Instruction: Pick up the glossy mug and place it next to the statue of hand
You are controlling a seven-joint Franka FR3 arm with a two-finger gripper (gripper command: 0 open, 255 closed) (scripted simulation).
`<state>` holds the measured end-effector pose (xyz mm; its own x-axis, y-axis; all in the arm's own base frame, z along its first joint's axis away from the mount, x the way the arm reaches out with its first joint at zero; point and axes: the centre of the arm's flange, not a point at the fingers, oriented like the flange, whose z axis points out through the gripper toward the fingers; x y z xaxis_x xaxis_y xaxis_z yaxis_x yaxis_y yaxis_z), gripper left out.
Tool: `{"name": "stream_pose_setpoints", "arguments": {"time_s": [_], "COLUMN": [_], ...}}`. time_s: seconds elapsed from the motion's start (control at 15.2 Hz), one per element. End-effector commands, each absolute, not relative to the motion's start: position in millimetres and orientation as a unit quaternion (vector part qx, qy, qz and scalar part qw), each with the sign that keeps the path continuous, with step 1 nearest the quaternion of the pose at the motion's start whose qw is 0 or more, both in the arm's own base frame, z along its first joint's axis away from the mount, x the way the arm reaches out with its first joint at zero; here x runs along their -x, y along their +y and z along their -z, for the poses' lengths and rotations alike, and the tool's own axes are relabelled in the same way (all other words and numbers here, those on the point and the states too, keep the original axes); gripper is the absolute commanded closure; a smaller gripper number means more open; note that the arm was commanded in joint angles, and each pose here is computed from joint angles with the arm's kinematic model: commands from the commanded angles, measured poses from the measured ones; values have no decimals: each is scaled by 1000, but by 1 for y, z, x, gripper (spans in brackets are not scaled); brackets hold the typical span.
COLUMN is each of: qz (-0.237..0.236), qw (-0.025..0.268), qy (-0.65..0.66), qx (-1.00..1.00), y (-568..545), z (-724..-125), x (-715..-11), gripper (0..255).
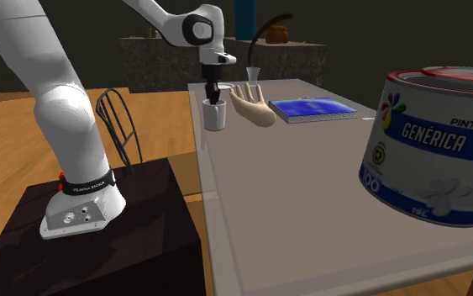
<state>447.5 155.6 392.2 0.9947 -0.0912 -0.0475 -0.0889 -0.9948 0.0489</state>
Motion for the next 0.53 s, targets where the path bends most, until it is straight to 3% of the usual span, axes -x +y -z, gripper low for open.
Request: {"name": "stream_pose_setpoints", "arguments": {"time_s": [0.0,0.46], "qz": [24,24], "qw": [23,23], "qy": [-45,-45], "qx": [-998,-998], "y": [155,155], "z": [-383,-359], "x": [-448,-448], "gripper": [255,255]}}
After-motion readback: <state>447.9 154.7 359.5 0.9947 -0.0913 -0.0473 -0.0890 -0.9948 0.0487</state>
